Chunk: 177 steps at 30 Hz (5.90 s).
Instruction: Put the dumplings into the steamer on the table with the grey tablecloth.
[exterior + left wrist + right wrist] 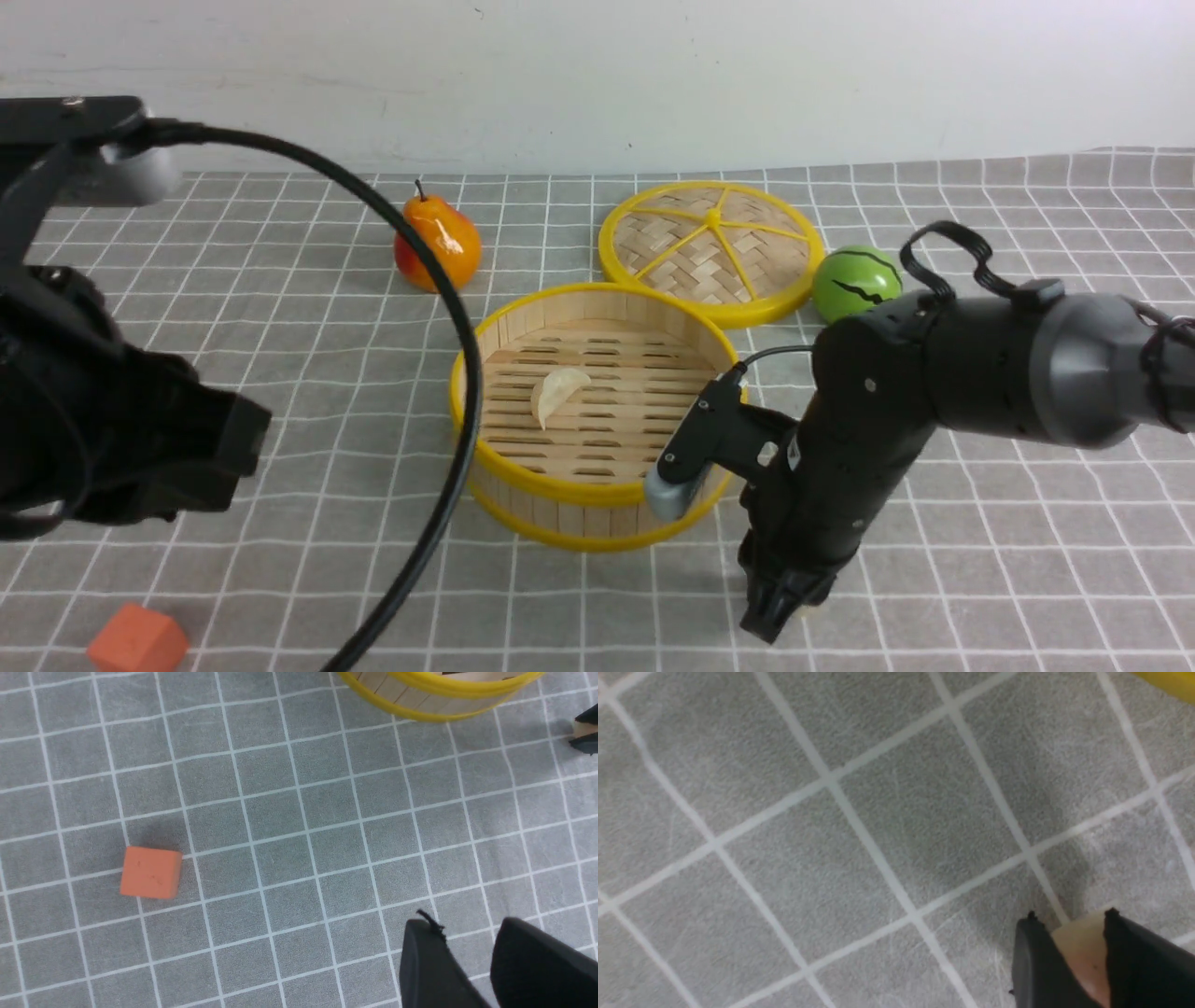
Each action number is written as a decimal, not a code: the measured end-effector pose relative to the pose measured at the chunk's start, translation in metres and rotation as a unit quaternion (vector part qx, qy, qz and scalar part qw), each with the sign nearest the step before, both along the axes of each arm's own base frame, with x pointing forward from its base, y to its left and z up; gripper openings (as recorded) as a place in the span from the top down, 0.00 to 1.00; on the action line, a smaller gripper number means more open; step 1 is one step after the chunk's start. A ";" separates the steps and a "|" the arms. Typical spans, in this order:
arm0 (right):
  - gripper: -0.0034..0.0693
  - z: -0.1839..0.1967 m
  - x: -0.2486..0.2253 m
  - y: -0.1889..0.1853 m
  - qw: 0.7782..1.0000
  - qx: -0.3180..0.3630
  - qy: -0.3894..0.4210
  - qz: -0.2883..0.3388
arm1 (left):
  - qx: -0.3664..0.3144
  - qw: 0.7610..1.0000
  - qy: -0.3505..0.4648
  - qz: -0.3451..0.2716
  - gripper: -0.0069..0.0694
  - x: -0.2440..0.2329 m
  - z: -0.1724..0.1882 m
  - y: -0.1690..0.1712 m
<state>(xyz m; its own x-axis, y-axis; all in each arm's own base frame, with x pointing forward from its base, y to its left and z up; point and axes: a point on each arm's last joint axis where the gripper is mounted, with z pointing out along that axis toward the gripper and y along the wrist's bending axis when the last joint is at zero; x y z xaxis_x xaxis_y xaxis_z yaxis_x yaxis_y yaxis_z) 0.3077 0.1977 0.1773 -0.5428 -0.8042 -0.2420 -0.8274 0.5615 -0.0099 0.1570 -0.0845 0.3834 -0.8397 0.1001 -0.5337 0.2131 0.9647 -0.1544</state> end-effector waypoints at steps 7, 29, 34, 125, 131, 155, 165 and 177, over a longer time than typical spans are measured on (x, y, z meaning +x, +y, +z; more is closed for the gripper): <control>0.72 0.071 0.023 0.019 0.998 0.048 -0.015 -0.038 | -0.032 0.999 -0.043 0.009 0.64 -0.026 0.016 0.014; 0.47 0.028 0.114 0.083 0.982 0.109 -0.019 -0.155 | -0.037 0.998 -0.054 0.010 0.60 -0.031 0.019 0.017; 0.30 0.047 0.112 0.078 0.985 0.087 -0.021 -0.146 | -0.032 0.998 -0.057 0.012 0.60 -0.030 0.019 0.018; 0.97 0.226 -0.027 -0.007 0.977 0.197 -0.048 -0.059 | -0.223 0.909 -0.350 0.048 0.60 -0.110 -0.100 0.067; 0.98 0.232 -0.076 -0.029 0.957 0.268 -0.108 -0.040 | -0.222 0.908 -0.352 0.046 0.60 -0.109 -0.103 0.067; 0.97 0.192 -0.196 -0.100 0.873 0.391 -0.290 -0.042 | -0.221 0.909 -0.351 0.046 0.60 -0.109 -0.103 0.067; 0.98 0.157 -0.214 -0.135 0.818 0.390 -0.401 -0.130 | -0.221 0.909 -0.351 0.046 0.60 -0.109 -0.103 0.067; 0.98 0.030 -0.247 -0.194 0.700 0.346 -0.477 -0.404 | -0.221 0.909 -0.351 0.046 0.60 -0.109 -0.103 0.067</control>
<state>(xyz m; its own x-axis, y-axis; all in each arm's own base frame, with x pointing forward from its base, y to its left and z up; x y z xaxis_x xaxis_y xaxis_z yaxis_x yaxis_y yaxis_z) 0.0603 0.0033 0.2077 -0.0784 0.1612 -0.9838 -0.0402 0.9855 0.1647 0.0481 -0.0178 0.2800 -0.2699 -0.3079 -0.9123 0.3294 0.8608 -0.3880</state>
